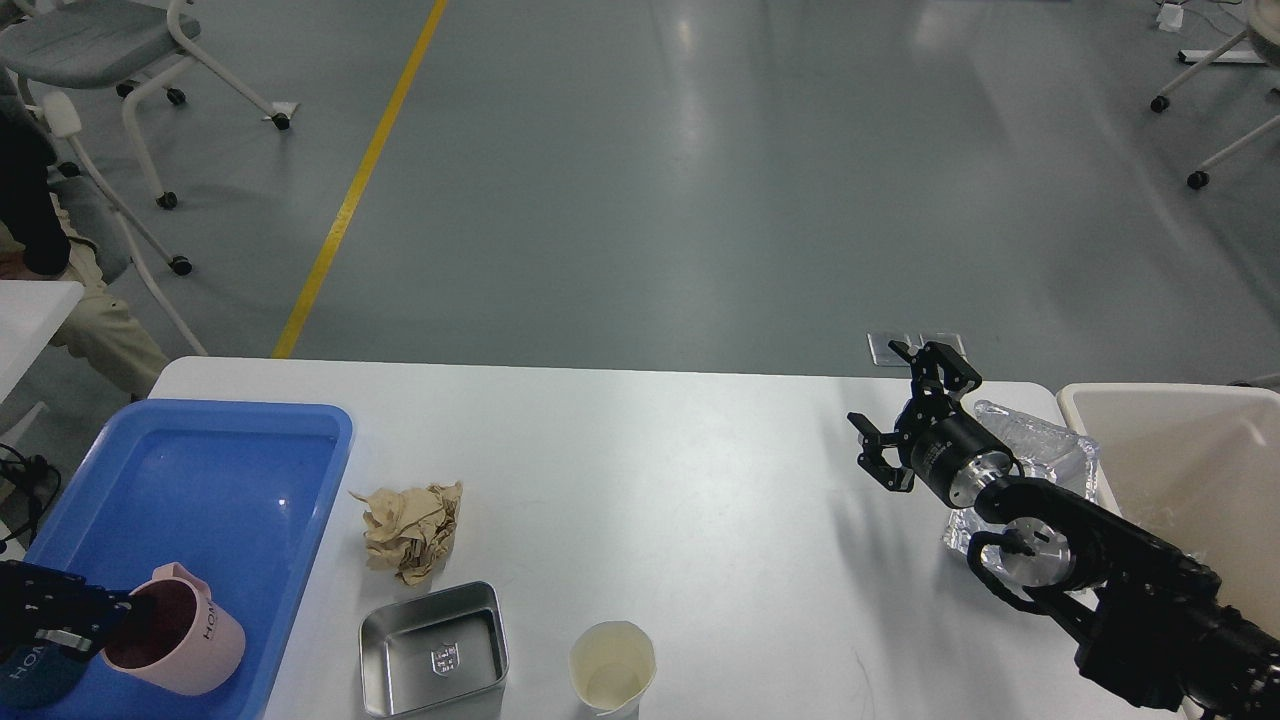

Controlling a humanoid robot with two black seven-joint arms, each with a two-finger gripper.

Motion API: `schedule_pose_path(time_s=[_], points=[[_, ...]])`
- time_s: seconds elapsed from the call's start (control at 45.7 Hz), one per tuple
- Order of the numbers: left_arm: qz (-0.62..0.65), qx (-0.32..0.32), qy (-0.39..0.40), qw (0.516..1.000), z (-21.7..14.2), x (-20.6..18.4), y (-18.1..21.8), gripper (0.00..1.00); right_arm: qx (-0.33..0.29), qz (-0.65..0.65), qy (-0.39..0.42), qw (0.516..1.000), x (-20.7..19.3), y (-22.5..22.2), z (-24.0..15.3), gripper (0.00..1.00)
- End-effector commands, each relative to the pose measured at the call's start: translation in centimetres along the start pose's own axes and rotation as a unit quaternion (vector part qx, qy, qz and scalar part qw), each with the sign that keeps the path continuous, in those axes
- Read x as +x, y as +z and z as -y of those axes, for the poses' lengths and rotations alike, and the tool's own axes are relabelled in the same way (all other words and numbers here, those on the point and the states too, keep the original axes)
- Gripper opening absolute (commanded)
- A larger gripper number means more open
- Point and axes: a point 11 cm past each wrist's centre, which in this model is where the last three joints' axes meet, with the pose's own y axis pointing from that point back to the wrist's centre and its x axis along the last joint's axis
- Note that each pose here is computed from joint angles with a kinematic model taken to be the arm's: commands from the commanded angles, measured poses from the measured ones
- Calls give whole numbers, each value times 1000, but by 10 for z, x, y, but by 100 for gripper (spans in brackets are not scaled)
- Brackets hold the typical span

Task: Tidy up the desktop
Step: 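Release the mug and raise the left gripper out of the tray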

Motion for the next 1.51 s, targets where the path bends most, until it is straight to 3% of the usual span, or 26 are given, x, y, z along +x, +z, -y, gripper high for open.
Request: schedule_pose_path(time_s=[0.0,0.219,0.328,0.503,0.678,1.006,1.488], points=[[-8,0,5,1000,0,0,-1,13,0,0,1,1000,0,0,0,100],[-24,0,12,1000,-1,1,-1,46,0,-1,2,1000,1,-1,0,100],[-25,3,8,1000,-3,-3,-2,51,1,-2,2,1000,1,-2,0,100],[-30,-1,8,1000,-6,-7,-3,74,0,-1,1,1000,0,-1,0,100],[-68,-1,33,997,-12,-2,-4,82,-1,-1,1,1000,0,0,0,100],[-213,31,158,964,-21,50,-18,94,0,-1,0,1000,-1,-1,1,100],[-338,7,247,908,-29,75,-23,95,0,-3,2,1000,-1,-1,1,100]])
